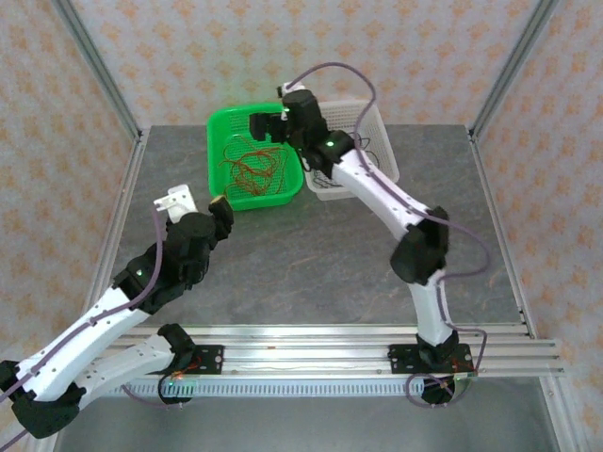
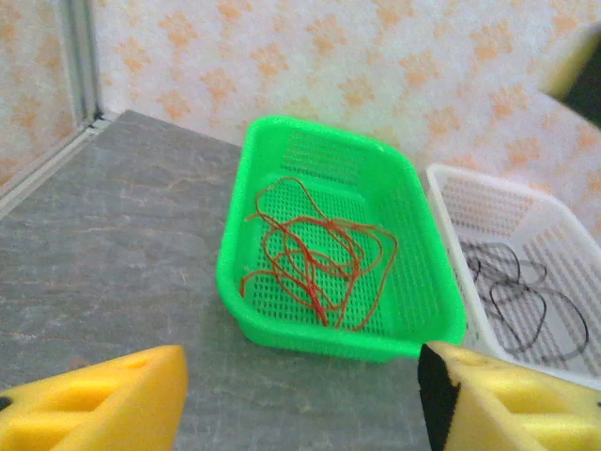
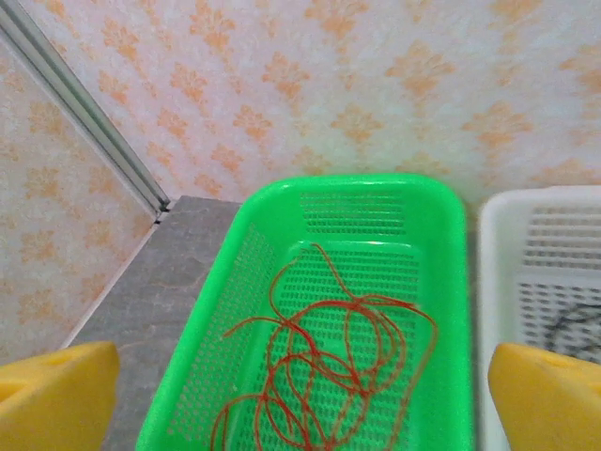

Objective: Untangle the cables

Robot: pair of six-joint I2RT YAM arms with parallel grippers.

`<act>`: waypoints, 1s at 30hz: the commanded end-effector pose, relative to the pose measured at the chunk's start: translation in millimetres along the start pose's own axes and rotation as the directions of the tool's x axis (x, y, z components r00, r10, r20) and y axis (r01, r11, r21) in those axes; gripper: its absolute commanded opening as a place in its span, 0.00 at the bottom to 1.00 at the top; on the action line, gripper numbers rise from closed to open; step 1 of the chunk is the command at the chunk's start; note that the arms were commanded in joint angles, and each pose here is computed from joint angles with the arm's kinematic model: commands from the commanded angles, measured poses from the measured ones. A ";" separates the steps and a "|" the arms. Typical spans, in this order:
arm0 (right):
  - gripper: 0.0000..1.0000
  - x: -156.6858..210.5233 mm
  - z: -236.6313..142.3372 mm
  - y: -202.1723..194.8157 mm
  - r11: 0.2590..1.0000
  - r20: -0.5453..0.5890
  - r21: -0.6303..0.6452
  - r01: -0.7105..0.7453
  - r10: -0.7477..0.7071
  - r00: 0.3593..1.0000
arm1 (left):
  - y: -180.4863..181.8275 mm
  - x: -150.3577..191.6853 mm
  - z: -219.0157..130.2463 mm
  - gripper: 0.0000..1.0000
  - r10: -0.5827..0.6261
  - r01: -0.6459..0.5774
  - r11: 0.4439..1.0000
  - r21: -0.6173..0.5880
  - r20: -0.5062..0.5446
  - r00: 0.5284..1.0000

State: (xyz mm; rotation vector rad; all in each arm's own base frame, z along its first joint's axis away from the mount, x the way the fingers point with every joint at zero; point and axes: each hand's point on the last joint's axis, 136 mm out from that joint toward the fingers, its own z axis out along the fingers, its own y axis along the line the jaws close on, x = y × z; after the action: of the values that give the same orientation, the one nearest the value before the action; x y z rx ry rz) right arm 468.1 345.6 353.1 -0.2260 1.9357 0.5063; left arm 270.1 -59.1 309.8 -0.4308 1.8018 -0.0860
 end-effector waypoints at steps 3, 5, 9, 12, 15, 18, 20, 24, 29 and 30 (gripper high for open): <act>1.00 -14.5 -81.7 -46.1 0.991 0.179 0.135 -0.005 -0.020 0.984 | 26.0 -36.3 7.7 0.52 0.005 0.018 0.994 -0.109 0.214 0.977; 1.00 -6.0 -112.8 -66.7 0.983 0.235 0.180 -0.019 -0.025 0.972 | 34.9 -38.2 15.0 0.51 0.013 0.023 0.990 -0.141 0.249 0.968; 1.00 17.5 -181.1 -115.4 0.960 0.381 0.272 -0.070 -0.041 0.924 | 44.0 -24.3 32.9 0.57 0.101 -0.048 0.984 -0.171 0.314 0.944; 1.00 41.6 -227.9 -158.4 0.917 0.483 0.362 -0.166 -0.032 0.875 | 62.2 -2.8 43.7 0.58 0.181 -0.091 0.964 -0.248 0.369 0.912; 1.00 70.0 -254.8 -190.7 0.880 0.504 0.427 -0.208 -0.041 0.863 | 90.0 23.7 50.8 0.56 0.219 -0.085 0.942 -0.325 0.403 0.889; 1.00 102.5 -261.6 -215.6 0.844 0.474 0.489 -0.222 -0.044 0.879 | 113.7 46.8 61.7 0.56 0.194 -0.042 0.935 -0.352 0.408 0.892; 1.00 125.1 -260.7 -229.5 0.819 0.453 0.526 -0.230 -0.040 0.891 | 125.3 61.8 69.4 0.56 0.195 -0.037 0.927 -0.374 0.395 0.897; 1.00 160.0 -254.0 -246.3 0.798 0.430 0.554 -0.239 -0.029 0.902 | 142.2 75.0 67.4 0.57 0.204 -0.011 0.908 -0.419 0.420 0.884; 1.00 190.7 -250.3 -265.9 0.779 0.431 0.576 -0.247 -0.033 0.902 | 142.9 81.7 78.1 0.59 0.234 -0.048 0.914 -0.403 0.429 0.873; 1.00 195.4 -250.9 -270.5 0.772 0.432 0.586 -0.248 -0.038 0.901 | 139.4 81.2 82.9 0.60 0.250 -0.068 0.913 -0.403 0.420 0.872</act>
State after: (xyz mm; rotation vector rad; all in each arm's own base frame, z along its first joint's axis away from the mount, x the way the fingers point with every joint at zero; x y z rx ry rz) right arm 283.8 17.0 185.6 0.3409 1.6726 -0.0743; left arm 290.1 58.3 115.4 -0.4275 1.6188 0.6061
